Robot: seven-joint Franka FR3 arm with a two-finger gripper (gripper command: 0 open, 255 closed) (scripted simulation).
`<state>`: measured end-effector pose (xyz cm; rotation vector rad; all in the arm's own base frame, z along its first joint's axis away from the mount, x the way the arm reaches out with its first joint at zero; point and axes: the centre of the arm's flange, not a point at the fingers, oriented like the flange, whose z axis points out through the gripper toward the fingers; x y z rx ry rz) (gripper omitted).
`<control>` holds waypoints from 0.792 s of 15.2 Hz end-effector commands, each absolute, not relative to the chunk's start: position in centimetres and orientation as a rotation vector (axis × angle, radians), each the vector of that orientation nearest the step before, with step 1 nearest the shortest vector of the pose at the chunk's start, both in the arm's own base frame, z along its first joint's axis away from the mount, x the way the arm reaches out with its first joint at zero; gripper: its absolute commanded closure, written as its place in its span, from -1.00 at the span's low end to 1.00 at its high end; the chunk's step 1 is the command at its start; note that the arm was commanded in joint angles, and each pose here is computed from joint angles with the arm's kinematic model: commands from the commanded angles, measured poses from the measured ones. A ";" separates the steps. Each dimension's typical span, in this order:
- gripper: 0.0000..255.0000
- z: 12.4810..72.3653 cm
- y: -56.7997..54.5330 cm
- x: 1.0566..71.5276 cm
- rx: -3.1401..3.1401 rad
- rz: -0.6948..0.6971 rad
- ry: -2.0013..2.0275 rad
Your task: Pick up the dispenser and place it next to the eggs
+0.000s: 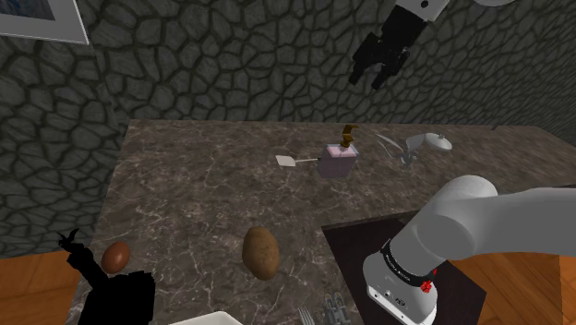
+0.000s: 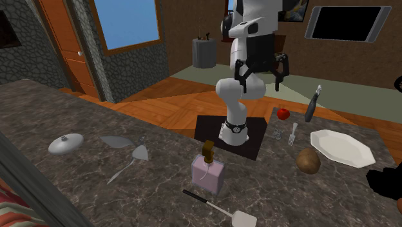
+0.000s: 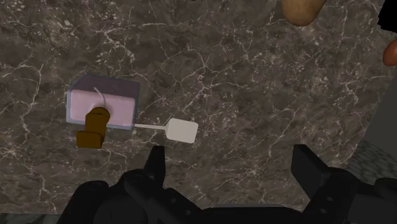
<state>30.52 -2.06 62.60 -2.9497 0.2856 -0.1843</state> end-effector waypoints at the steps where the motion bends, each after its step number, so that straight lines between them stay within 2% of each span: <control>1: -1.00 62.6 -2.1 30.5 -2.950 -0.184 0.286; 12: -1.00 50.7 -10.6 29.9 -2.909 -0.313 0.394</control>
